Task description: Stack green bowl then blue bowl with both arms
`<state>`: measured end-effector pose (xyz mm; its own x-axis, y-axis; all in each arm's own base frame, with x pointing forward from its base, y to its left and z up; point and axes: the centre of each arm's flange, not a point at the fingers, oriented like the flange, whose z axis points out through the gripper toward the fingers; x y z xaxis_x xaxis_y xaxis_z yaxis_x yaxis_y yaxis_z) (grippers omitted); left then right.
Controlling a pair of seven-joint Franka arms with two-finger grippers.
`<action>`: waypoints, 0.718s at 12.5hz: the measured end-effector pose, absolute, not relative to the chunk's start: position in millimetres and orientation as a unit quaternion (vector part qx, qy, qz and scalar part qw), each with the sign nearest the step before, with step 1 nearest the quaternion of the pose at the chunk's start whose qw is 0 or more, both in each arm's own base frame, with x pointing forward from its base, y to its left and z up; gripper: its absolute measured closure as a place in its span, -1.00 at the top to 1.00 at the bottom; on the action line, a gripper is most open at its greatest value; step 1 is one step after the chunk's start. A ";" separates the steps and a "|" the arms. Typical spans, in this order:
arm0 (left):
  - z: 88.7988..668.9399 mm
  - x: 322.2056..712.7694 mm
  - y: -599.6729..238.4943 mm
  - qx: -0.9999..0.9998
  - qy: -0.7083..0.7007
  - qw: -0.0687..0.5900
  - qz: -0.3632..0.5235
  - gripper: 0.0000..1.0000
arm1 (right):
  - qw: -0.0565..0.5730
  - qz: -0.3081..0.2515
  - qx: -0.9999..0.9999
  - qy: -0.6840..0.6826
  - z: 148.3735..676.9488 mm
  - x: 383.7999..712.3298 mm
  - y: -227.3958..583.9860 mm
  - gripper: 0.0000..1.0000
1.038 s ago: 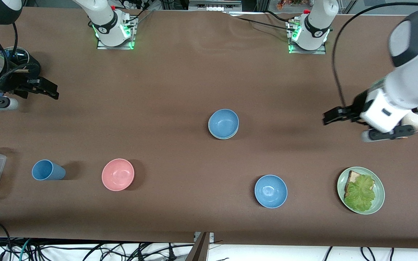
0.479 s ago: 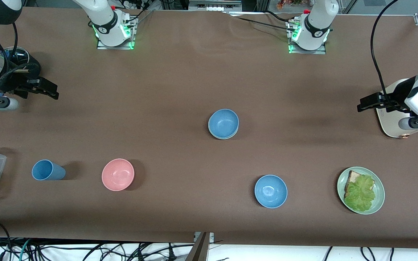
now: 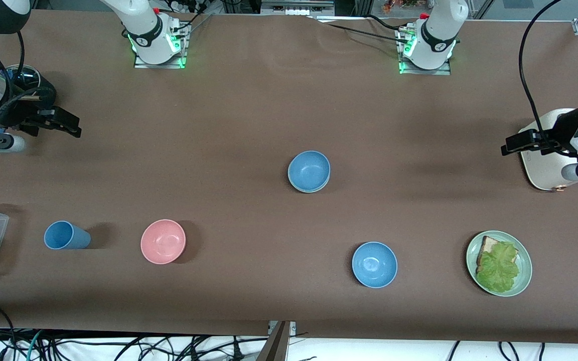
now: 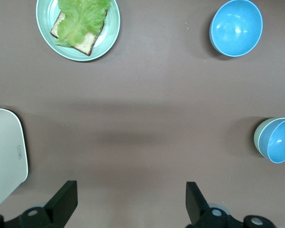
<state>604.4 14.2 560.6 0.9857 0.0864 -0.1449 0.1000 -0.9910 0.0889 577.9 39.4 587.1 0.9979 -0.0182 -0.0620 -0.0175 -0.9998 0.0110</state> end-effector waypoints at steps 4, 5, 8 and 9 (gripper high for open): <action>556.3 603.6 20.2 0.996 0.040 0.035 -0.075 1.00 | 0.005 -0.031 0.999 -0.009 587.1 577.9 39.4 0.98; 556.0 603.5 20.5 0.996 0.034 0.024 -0.075 1.00 | 0.005 -0.031 0.999 -0.009 587.1 577.9 39.4 0.98; 555.8 603.7 7.3 0.997 0.017 0.012 -0.075 1.00 | 0.005 -0.031 0.999 -0.009 587.1 577.9 39.4 0.98; 555.8 603.8 4.7 0.997 0.014 0.012 -0.075 1.00 | 0.005 -0.031 0.999 -0.009 587.1 577.9 39.4 0.98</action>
<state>603.8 4.7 555.8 0.9882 0.0269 -0.1506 0.0304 -0.9993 0.0210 577.9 39.4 587.1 0.9979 -0.0182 -0.0620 -0.0176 -0.9998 0.0110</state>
